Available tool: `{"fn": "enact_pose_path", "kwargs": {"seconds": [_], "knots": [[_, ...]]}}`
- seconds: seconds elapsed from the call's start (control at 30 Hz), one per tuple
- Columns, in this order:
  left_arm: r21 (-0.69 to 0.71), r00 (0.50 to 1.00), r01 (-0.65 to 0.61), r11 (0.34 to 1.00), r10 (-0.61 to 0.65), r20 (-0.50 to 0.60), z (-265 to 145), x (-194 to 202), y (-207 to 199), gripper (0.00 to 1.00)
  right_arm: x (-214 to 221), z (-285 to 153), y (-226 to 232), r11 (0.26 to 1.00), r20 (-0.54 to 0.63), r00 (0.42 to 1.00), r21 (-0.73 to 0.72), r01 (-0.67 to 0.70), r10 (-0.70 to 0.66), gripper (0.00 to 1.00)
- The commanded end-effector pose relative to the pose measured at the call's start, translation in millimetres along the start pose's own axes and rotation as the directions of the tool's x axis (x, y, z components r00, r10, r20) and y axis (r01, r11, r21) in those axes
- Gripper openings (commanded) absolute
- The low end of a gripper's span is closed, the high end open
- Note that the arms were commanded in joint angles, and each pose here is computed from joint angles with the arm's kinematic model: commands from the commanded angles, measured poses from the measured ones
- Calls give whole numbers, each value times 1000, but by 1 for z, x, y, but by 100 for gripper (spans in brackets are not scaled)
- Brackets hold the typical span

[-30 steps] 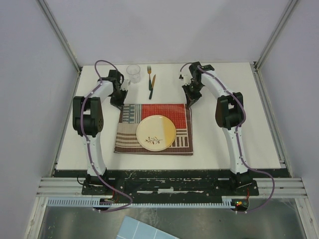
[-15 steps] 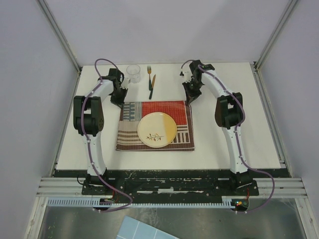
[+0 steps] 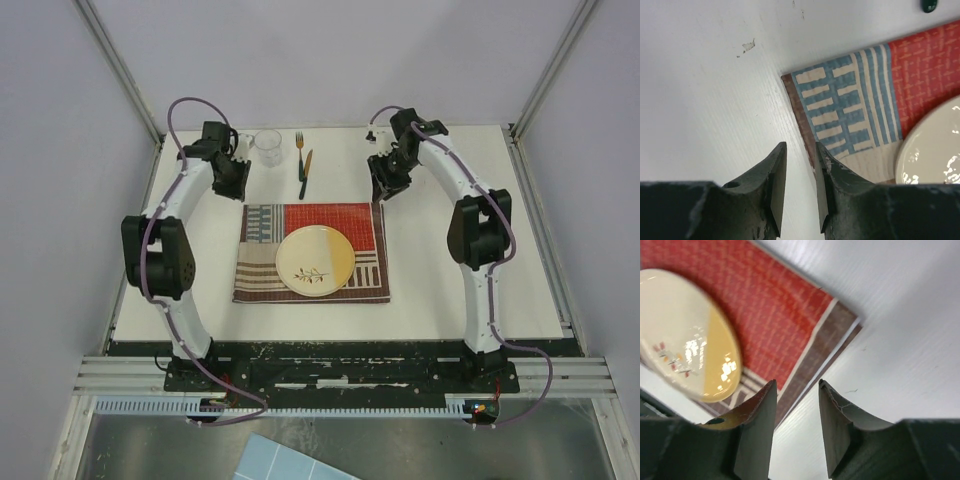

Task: Set the dinner table for one person
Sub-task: Move the napkin to the center of the board, then adjust the plate on the napkin.

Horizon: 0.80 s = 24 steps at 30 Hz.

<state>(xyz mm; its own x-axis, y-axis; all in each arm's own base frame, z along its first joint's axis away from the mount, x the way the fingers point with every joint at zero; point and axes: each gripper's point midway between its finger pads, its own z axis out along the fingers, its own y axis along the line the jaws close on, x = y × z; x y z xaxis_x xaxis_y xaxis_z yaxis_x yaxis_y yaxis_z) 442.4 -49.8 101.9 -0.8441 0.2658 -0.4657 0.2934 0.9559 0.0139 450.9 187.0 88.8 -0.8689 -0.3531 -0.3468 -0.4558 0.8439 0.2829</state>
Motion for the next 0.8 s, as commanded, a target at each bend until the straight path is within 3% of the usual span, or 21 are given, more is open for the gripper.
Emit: {"fn": "enact_pose_path", "kwargs": {"seconds": [0.0, 0.33, 0.5, 0.77], "knots": [[17, 996, -24, 1000, 23, 88, -42, -9, -14, 36, 12, -32, 43, 985, 6, 1000, -169, -25, 26, 47], [103, 997, -67, 992, 70, -32, 1, 28, -71, 35, 39, 8, 63, 953, -146, 986, -279, -118, 80, 47], [123, 991, -123, 985, 128, -40, 19, 29, -102, 35, 52, 30, 81, 948, -212, 976, -297, -112, 49, 48], [130, 985, -141, 981, 152, -77, 40, 38, -113, 34, 65, 55, 96, 950, -262, 965, -301, -86, 4, 47]]}}
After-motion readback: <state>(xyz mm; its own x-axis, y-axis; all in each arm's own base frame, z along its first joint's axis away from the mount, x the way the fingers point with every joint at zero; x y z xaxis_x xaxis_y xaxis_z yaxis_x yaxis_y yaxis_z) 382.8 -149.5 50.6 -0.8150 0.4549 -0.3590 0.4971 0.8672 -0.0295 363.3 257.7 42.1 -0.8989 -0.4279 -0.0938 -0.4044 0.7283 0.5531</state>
